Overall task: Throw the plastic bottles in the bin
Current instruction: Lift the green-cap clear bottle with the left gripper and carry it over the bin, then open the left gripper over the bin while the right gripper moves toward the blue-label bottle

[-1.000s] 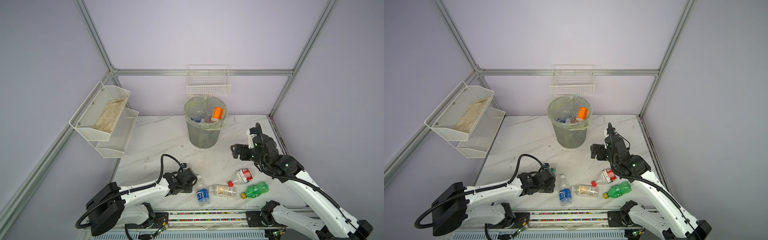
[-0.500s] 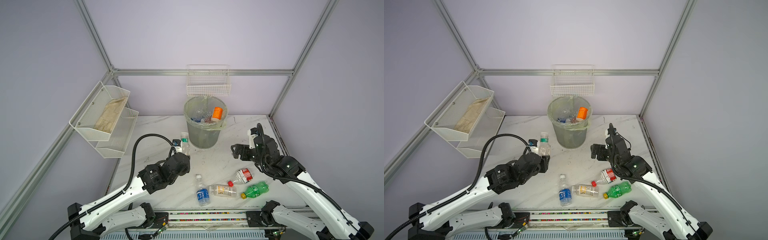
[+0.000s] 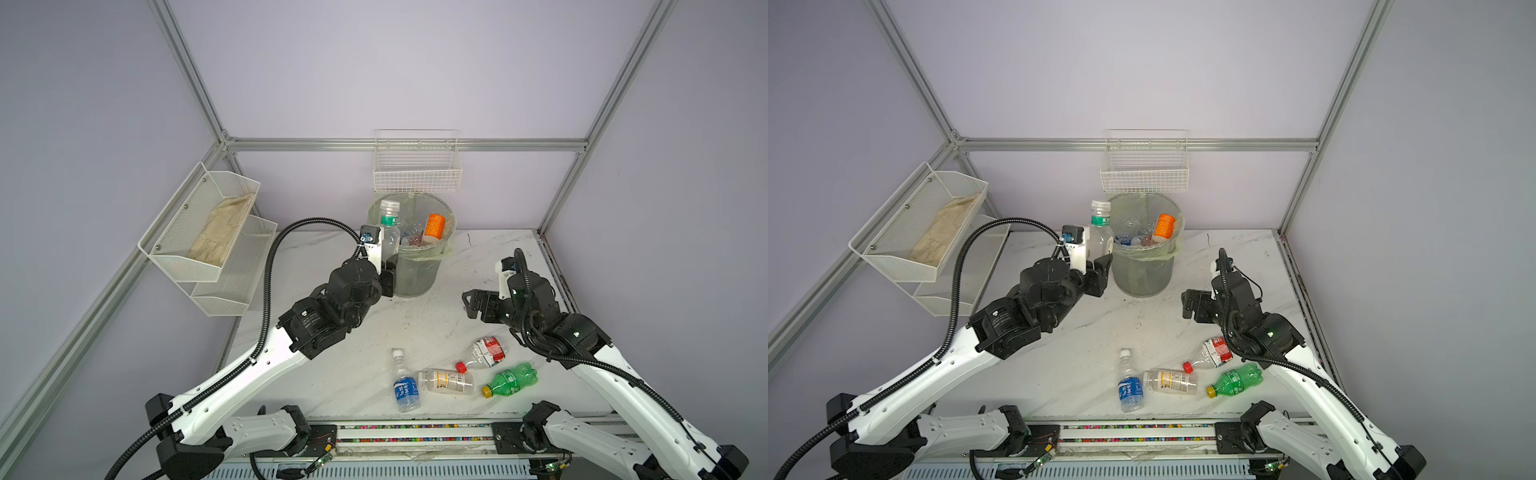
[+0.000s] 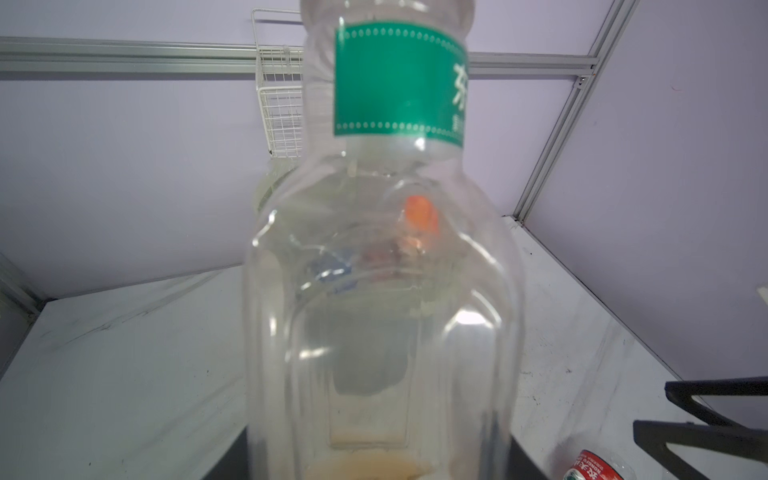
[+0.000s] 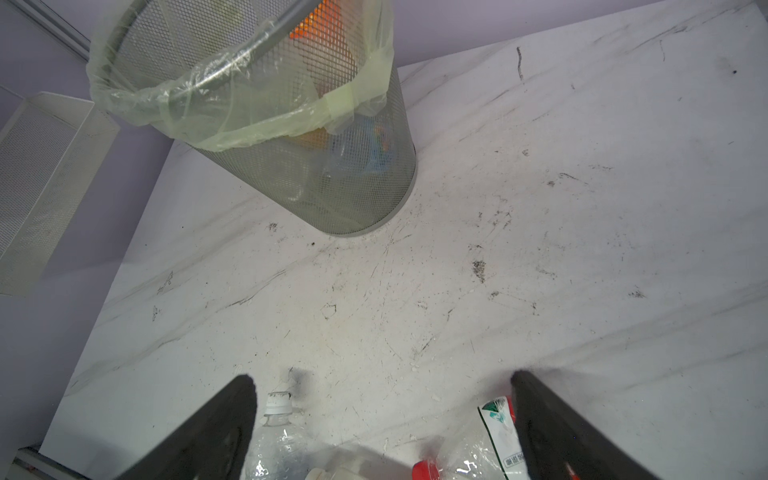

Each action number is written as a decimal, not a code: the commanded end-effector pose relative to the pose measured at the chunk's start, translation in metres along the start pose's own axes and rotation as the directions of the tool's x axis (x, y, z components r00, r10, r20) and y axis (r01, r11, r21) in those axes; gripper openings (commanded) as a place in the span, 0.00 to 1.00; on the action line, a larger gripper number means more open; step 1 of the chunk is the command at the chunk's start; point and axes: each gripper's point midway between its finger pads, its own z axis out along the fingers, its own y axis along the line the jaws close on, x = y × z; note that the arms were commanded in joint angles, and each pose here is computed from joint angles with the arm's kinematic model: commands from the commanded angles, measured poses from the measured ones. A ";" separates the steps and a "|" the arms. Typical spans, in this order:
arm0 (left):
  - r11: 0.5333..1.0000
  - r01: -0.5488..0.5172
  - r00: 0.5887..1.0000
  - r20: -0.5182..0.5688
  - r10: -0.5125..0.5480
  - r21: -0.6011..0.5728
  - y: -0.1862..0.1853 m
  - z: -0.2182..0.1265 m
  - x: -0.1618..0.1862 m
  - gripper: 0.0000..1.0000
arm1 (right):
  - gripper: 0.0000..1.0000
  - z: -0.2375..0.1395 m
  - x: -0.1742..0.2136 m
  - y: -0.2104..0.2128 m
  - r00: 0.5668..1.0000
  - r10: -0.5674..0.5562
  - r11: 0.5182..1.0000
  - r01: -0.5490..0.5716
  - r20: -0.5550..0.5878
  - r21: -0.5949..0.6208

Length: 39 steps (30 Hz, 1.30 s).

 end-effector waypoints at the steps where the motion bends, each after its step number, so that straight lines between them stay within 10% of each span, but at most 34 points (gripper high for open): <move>1: 0.997 0.022 0.988 0.150 -0.032 0.071 -0.009 -0.001 -0.070 0.34 | 0.97 -0.004 -0.002 -0.004 1.000 0.012 1.000 -0.012 0.016 0.016; 14: 0.983 0.128 0.991 -0.061 -0.121 0.129 0.001 0.133 -0.063 0.39 | 0.97 -0.011 -0.005 -0.003 1.000 0.014 1.000 -0.014 0.022 0.012; 15: 0.981 0.146 0.985 -0.108 -0.133 0.125 0.003 0.143 -0.055 0.45 | 0.97 -0.013 -0.006 -0.003 1.000 0.015 1.000 -0.015 0.026 0.012; 17: 0.978 0.185 0.962 -0.218 -0.161 0.094 0.011 0.161 -0.039 0.99 | 0.97 -0.017 -0.008 -0.003 0.999 0.015 1.000 -0.015 0.030 0.011; 18: 0.979 0.186 0.955 -0.249 -0.161 0.079 0.013 0.162 -0.038 1.00 | 0.97 -0.019 -0.009 -0.003 0.999 0.016 1.000 -0.016 0.034 0.011; 29: 0.984 0.112 0.993 0.027 -0.117 0.141 0.003 0.055 -0.127 1.00 | 0.97 -0.014 -0.005 -0.002 1.000 0.011 1.000 -0.011 0.018 0.006; 39: 0.977 0.137 0.973 0.162 -0.164 0.164 0.025 -0.030 -0.138 1.00 | 0.97 -0.006 0.001 0.006 1.000 0.000 1.000 0.000 -0.025 -0.030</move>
